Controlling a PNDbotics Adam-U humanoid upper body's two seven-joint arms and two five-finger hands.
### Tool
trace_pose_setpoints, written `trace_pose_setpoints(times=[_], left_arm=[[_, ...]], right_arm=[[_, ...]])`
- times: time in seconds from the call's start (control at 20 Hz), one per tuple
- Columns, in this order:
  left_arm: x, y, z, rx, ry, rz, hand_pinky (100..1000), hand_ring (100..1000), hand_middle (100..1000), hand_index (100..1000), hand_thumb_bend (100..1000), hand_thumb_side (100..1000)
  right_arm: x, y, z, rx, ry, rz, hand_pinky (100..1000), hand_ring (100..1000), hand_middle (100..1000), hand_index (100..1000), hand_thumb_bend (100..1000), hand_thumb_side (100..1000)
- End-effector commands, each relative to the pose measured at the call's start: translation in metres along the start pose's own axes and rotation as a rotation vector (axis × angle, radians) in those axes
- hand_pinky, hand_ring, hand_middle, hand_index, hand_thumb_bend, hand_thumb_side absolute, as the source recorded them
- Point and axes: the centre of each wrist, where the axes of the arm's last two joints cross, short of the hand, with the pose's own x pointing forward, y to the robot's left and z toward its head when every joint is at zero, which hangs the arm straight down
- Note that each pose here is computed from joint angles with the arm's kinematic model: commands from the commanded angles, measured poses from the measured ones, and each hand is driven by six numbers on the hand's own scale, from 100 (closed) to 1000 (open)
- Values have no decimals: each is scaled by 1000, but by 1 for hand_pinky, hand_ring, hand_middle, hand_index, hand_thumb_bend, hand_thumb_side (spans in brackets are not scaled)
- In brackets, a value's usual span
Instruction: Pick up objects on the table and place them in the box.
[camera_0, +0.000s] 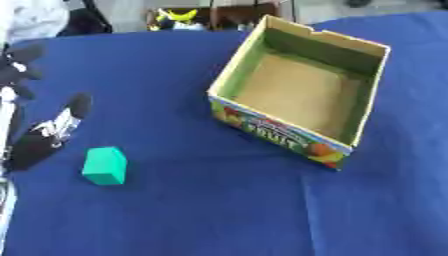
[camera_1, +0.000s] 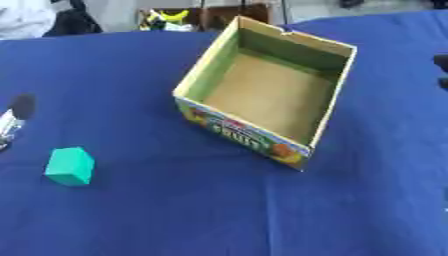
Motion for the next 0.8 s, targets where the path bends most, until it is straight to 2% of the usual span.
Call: trace_pose_setpoints(times=[0.05,0.5,0.65,0.8], left_arm=[[0,9,-3,27,-16,-15,541,700,801,939,635,1000],[-1,11,-3,13,-21,-31,554,707,804,944,655,1000],[-6,19,-5,-67,-51,-111,585,724,807,952,682,1000],[-9,30,-11,-231,-79,-223,621,739,809,950,678,1000]], right_arm=[[5,-5,-4,-3,-26,12,864,886,762,902,100,1000],[5,-5,-4,-1,-27,13,864,887,762,902,100,1000],[4,-5,-4,4,-28,17,864,887,762,903,100,1000],[4,-5,-4,9,-27,20,864,887,763,903,100,1000]])
